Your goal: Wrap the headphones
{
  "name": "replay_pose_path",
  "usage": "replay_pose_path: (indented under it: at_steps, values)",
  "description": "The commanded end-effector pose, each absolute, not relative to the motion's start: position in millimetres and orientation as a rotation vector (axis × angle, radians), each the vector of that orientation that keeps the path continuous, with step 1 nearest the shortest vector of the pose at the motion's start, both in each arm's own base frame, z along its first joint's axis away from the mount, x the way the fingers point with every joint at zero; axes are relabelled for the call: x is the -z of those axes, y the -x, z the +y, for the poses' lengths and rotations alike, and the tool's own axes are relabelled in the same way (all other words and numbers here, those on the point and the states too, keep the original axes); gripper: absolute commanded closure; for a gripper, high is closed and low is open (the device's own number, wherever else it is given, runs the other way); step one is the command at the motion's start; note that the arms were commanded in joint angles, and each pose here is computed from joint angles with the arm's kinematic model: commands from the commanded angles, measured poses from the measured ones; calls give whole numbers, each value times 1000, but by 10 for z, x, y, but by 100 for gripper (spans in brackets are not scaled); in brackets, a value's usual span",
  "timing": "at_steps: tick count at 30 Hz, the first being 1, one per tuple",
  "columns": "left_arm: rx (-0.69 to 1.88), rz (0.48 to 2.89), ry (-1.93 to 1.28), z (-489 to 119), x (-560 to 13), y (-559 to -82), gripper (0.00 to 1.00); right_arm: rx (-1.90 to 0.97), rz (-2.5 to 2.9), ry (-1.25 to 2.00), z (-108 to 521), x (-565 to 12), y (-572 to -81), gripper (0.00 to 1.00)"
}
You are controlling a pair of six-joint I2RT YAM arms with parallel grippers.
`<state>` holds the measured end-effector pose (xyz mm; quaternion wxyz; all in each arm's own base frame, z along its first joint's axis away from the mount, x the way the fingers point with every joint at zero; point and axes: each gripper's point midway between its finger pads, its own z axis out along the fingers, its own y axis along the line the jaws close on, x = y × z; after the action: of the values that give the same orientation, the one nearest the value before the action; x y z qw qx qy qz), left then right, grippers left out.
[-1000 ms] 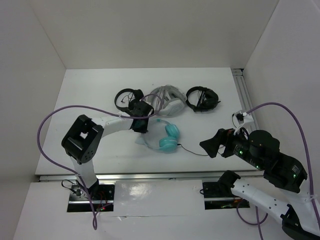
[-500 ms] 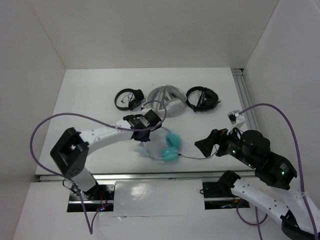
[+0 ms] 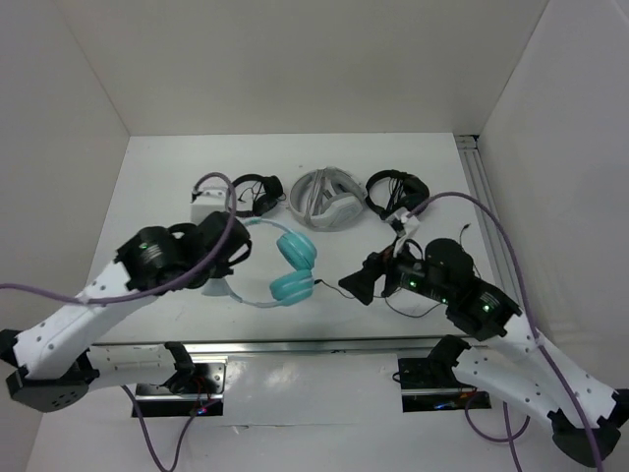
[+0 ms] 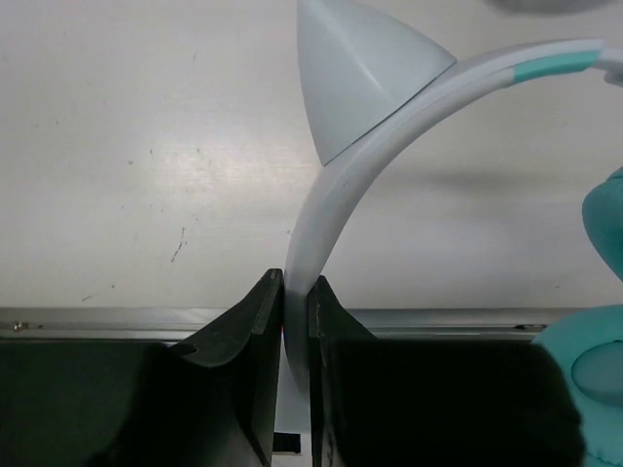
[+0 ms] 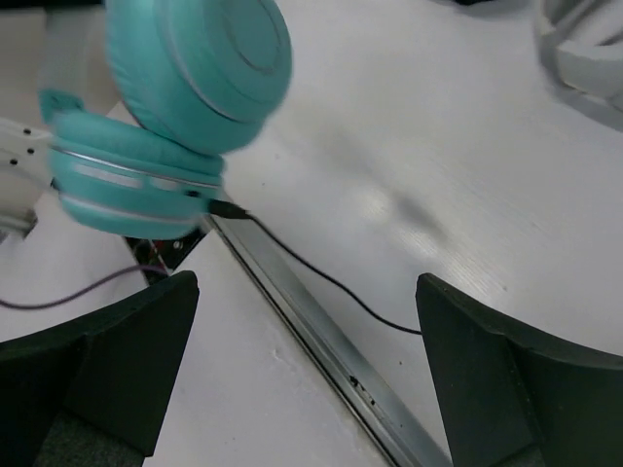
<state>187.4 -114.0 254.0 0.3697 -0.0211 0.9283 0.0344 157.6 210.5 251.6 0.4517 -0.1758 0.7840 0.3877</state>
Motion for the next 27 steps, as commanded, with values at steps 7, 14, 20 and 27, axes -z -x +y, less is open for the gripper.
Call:
replay_pose_path:
  at_steps: [7, 14, 20, 27]
  values:
    - [268, 2143, -52, -860, -3733, -1601, 100, -1045, 1699, 788, 2835, -2542, -1836, 0]
    - [268, 2114, -27, -724, -3814, -1574, 100, -1078, 1719, 827, 3101, -2331, -1953, 0]
    - [307, 2104, 21, -730, -3872, -1563, 100, -1176, 1660, 823, 3186, -2173, -1876, 4]
    - [325, 2076, 96, -709, -3965, -1589, 100, -1252, 1687, 887, 3377, -1817, -1741, 29]
